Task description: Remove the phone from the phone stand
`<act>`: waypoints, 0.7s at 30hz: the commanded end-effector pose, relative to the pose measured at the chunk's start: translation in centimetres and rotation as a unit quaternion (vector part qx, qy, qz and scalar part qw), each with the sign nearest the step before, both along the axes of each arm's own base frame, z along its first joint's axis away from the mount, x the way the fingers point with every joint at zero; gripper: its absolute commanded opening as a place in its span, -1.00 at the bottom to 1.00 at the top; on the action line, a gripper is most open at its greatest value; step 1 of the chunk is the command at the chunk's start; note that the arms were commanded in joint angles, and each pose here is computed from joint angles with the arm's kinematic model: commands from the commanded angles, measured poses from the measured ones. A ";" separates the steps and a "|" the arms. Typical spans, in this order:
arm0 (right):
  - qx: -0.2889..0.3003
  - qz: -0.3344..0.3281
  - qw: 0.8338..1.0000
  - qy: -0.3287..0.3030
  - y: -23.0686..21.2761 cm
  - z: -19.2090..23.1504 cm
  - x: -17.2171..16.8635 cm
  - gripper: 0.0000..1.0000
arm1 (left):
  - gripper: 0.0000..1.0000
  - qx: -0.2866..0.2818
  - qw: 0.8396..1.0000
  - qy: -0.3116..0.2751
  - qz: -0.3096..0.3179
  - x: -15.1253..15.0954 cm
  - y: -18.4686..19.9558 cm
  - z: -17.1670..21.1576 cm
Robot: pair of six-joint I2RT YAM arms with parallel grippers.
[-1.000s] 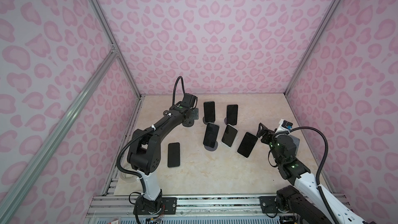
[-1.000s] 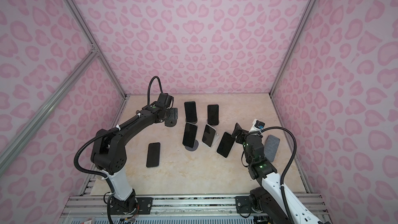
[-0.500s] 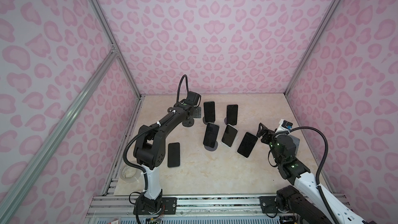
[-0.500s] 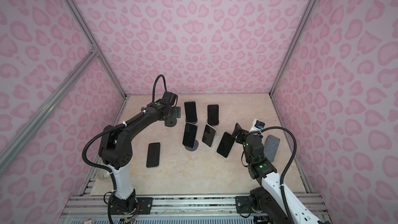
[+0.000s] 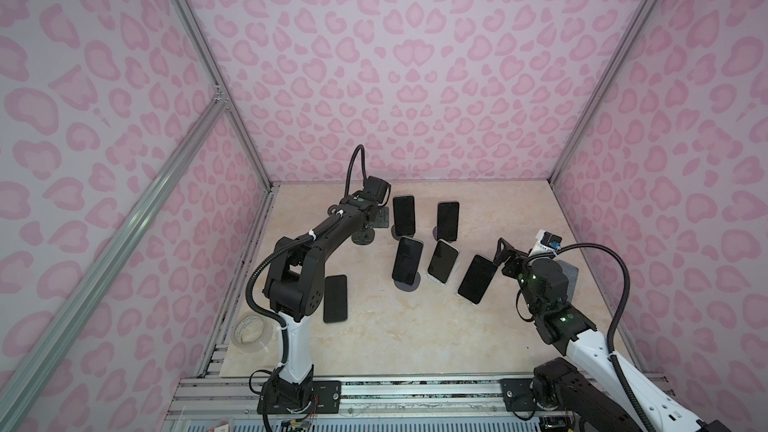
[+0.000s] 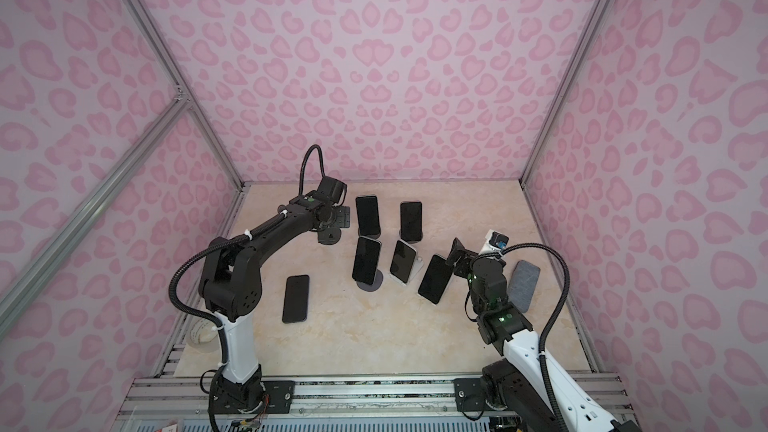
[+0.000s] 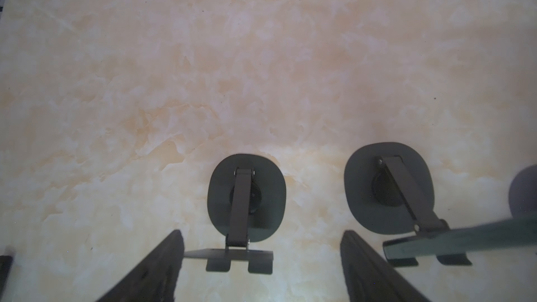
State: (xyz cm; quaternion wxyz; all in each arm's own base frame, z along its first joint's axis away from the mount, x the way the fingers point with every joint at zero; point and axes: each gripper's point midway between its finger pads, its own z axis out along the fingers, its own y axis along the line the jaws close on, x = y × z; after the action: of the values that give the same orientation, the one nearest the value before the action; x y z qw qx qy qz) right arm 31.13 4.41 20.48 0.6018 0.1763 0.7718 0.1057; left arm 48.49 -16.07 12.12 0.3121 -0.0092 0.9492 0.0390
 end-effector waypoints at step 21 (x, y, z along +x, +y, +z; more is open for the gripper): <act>-0.001 0.000 1.000 -0.007 0.1 0.4 0.3 0.94 | 0.57 0.032 0.998 -0.002 0.062 0.4 1.9 -3.1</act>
State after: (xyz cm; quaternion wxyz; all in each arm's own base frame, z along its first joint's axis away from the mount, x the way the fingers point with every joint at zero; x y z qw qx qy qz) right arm 31.23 4.59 20.23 0.5984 0.1736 0.7751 0.1047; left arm 48.66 -14.53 9.30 0.3036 -0.0472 0.9482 0.0811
